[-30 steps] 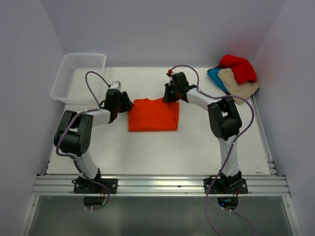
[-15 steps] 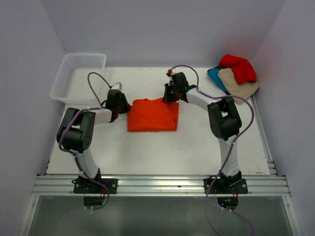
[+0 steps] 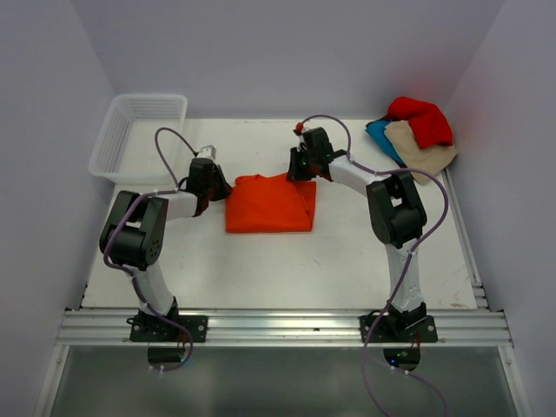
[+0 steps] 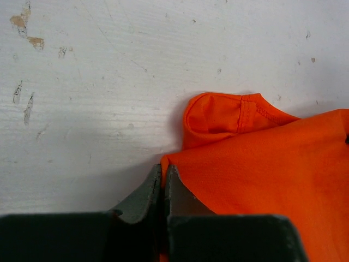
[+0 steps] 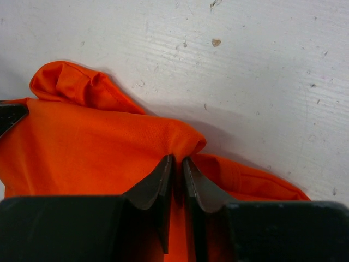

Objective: Fold and stack the t-shirts
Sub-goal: Fold the tshirt

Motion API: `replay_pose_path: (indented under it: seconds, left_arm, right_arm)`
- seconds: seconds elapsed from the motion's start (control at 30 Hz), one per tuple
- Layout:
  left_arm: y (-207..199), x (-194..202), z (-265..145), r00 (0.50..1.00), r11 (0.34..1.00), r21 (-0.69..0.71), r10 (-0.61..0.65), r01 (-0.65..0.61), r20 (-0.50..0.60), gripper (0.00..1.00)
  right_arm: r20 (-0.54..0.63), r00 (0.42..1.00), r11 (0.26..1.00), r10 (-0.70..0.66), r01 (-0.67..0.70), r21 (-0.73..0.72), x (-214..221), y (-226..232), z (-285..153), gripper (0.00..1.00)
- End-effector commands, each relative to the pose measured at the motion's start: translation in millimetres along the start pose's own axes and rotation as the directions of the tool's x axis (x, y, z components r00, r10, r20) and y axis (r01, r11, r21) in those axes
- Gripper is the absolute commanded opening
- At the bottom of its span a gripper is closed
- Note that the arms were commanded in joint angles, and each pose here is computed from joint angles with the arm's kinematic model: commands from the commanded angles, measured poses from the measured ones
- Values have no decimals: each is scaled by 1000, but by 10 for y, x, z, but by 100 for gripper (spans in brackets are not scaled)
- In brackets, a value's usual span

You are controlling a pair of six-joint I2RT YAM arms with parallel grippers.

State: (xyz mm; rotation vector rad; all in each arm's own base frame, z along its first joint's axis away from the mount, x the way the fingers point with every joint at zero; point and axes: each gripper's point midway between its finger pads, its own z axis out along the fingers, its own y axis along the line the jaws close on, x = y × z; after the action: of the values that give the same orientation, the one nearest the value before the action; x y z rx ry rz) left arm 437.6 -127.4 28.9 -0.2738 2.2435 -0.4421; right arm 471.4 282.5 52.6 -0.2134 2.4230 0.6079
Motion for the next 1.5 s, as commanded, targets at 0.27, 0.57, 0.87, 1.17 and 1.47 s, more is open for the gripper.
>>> replay_pose_path:
  seconds: [0.27, 0.57, 0.87, 1.17, 1.47]
  left_arm:
    - [-113, -215, -65, 998, 999, 46, 6, -9, 67, 0]
    - [-155, -271, -158, 997, 998, 57, 6, -11, 81, 0]
    - [-360, -507, -469, 988, 995, 92, 16, -31, 156, 0]
    - [-452, -450, -337, 991, 989, 138, 30, -48, 127, 0]
    - [-817, -580, 148, 994, 952, 297, 43, -72, 104, 0]
  right_arm:
    - [59, 998, 999, -29, 27, 23, -228, 33, -124, 29]
    - [105, 994, 998, -36, 31, 55, -310, 12, -280, 0]
    - [200, 978, 996, -63, 48, 76, -504, 81, -741, 0]
    - [236, 971, 993, -46, 20, 115, -493, 27, -950, 0]
    - [246, 969, 974, -13, -43, 221, -371, -220, -953, 0]
